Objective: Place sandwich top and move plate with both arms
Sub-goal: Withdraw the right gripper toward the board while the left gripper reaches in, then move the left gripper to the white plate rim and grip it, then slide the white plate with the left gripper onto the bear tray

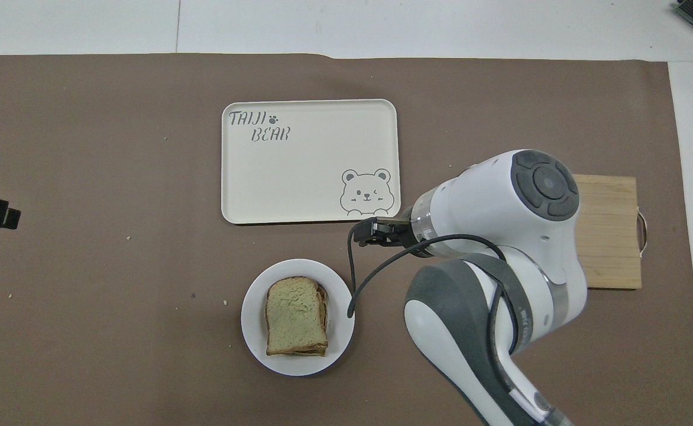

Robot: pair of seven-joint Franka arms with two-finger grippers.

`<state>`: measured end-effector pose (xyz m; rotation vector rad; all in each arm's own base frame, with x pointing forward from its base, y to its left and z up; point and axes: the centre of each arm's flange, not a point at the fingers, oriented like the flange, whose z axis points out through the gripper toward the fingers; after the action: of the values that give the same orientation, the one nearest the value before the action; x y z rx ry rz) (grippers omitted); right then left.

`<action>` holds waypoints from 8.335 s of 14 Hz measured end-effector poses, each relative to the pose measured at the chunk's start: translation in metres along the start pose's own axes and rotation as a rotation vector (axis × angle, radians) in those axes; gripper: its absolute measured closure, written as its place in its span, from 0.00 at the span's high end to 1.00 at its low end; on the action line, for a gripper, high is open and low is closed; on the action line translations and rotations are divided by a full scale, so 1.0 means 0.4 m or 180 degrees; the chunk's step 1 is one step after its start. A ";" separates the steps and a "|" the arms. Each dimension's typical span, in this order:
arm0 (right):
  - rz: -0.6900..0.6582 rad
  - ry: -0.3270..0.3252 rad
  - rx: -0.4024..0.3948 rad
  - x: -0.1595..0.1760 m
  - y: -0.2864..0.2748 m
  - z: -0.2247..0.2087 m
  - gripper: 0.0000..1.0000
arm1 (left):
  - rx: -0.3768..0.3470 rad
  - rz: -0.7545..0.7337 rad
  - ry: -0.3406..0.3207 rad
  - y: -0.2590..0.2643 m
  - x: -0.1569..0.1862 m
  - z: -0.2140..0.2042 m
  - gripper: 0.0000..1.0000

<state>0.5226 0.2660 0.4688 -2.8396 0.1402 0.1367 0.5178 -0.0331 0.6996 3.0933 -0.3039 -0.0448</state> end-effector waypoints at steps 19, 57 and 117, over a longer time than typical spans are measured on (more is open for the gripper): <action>-0.0398 -0.0178 -0.0199 0.032 0.613 -0.357 1.00 | -0.0670 -0.0060 -0.0095 0.062 -0.039 0.304 1.00; -0.0435 0.0411 -0.1021 0.019 0.548 -0.672 1.00 | -0.3239 -0.0097 0.0359 0.179 -0.321 1.165 0.72; -0.0567 0.0255 -0.1052 -0.021 0.540 -0.702 1.00 | -0.2822 -0.0218 0.0584 0.185 0.475 1.043 0.04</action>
<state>0.5126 -0.0215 0.6754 -3.1696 -0.1318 0.0074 0.6764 -0.1555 0.2806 2.2056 -0.1171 0.0813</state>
